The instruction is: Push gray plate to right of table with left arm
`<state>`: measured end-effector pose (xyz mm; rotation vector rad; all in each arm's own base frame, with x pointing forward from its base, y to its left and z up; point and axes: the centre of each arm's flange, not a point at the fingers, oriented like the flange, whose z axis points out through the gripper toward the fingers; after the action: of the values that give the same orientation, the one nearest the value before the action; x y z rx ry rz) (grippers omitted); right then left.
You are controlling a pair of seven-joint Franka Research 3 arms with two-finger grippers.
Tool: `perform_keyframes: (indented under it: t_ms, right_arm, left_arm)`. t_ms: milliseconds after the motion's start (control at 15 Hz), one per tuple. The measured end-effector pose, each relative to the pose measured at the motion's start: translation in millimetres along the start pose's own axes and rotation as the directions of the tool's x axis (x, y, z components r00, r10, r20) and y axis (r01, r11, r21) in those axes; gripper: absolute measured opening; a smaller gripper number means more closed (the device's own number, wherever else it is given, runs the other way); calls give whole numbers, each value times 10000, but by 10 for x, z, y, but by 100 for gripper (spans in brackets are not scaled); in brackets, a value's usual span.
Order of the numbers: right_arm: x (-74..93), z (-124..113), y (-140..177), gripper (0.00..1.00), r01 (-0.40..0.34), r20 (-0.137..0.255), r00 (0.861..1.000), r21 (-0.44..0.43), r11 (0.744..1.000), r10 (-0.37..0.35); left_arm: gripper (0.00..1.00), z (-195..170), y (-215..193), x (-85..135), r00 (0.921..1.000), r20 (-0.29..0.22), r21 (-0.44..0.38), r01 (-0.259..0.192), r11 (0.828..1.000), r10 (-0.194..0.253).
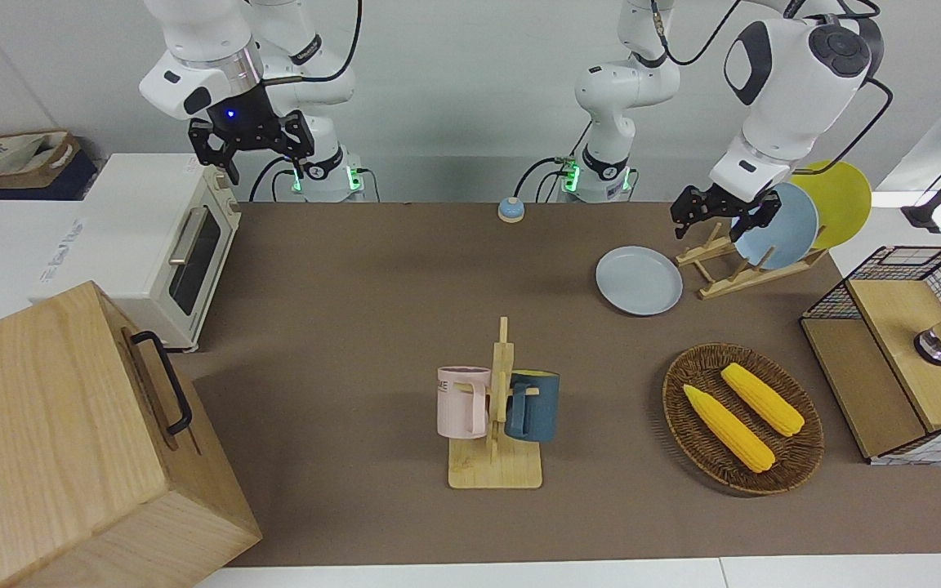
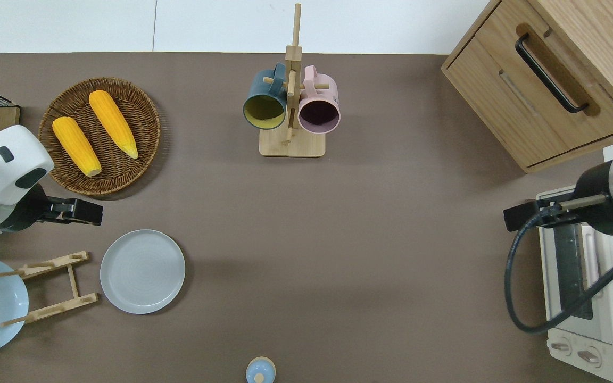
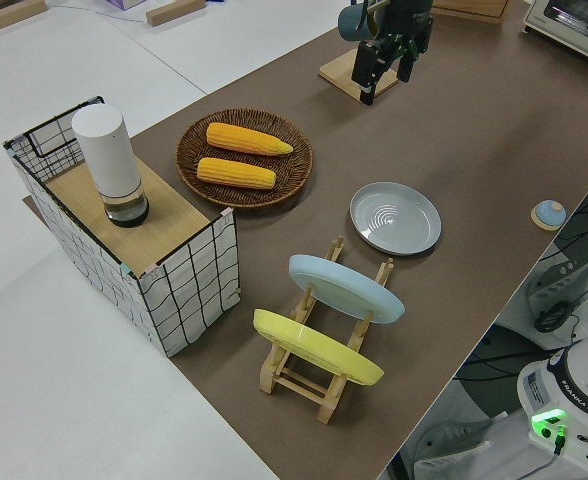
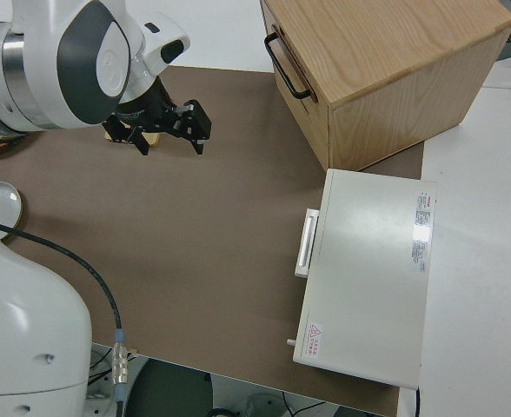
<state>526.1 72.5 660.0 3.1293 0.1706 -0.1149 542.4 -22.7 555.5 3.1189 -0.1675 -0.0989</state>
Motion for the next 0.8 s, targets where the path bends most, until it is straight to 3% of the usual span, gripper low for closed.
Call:
perform_keyframes:
  t_ms: [800]
  right_arm:
    - [0,0,0,99,0,0,10000,0,10000,0]
  left_arm:
    - [100,39,-27,-38,9993,365,-34,61,10000,-59]
